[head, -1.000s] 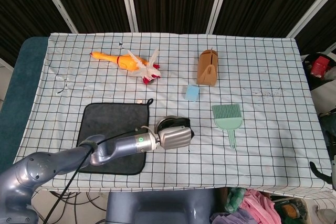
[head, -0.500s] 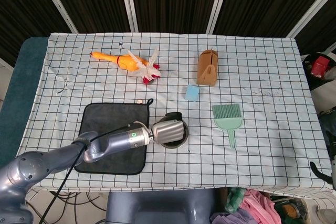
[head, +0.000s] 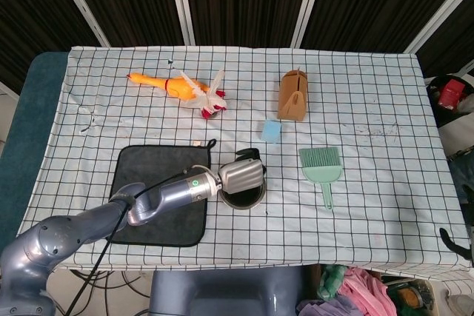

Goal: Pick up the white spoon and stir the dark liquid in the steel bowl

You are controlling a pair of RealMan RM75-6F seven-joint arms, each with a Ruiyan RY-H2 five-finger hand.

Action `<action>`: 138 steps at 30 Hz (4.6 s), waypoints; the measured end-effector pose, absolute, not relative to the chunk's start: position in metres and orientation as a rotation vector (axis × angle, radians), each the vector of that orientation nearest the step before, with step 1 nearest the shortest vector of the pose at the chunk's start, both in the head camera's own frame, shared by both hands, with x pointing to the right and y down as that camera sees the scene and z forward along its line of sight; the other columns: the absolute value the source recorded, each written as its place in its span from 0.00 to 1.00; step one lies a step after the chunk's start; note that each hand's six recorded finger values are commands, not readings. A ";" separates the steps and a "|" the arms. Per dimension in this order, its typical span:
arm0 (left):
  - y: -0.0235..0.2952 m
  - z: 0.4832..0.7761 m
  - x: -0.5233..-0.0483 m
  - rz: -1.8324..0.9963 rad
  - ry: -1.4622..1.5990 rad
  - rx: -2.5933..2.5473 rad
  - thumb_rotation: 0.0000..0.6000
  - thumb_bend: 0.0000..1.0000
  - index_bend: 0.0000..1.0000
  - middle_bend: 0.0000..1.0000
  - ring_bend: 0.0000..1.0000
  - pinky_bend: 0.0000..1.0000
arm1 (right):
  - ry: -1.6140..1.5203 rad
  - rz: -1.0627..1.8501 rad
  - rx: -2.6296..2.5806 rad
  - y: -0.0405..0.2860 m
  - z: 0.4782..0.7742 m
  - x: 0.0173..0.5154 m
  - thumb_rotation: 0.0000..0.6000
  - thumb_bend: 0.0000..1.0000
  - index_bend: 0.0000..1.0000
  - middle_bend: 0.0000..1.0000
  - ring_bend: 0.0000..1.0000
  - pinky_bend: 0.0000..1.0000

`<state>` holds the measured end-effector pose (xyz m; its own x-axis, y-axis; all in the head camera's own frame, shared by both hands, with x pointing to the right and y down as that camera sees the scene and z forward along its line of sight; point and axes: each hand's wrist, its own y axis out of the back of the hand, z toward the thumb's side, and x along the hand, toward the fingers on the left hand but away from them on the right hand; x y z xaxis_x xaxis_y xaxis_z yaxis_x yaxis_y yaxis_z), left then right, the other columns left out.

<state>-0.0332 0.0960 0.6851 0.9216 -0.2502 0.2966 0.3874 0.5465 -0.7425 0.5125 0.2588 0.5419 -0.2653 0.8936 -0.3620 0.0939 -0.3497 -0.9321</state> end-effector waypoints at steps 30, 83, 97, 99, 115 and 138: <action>0.134 0.672 -0.015 -0.297 -0.155 -1.029 1.00 0.53 0.73 0.84 0.82 0.79 | -1.270 1.674 -1.363 0.259 0.539 0.513 1.00 0.22 0.00 0.11 0.21 0.29; 0.128 0.667 -0.008 -0.275 -0.161 -1.031 1.00 0.53 0.73 0.84 0.83 0.79 | -1.292 1.681 -1.352 0.259 0.538 0.516 1.00 0.22 0.00 0.11 0.21 0.29; 0.138 0.647 -0.034 -0.256 -0.162 -1.046 1.00 0.53 0.74 0.84 0.83 0.79 | -1.282 1.679 -1.360 0.259 0.540 0.513 1.00 0.22 0.00 0.11 0.21 0.29; 0.138 0.645 -0.037 -0.260 -0.163 -1.047 1.00 0.53 0.74 0.84 0.83 0.79 | -1.284 1.678 -1.359 0.259 0.540 0.513 1.00 0.22 0.00 0.11 0.21 0.29; 0.135 0.653 -0.058 -0.317 -0.226 -1.044 1.00 0.53 0.74 0.84 0.83 0.79 | -1.291 1.678 -1.354 0.259 0.538 0.515 1.00 0.22 0.00 0.11 0.21 0.29; 0.116 0.673 -0.048 -0.348 -0.273 -0.972 1.00 0.53 0.74 0.84 0.83 0.79 | -1.301 1.681 -1.347 0.260 0.537 0.518 1.00 0.22 0.00 0.11 0.21 0.29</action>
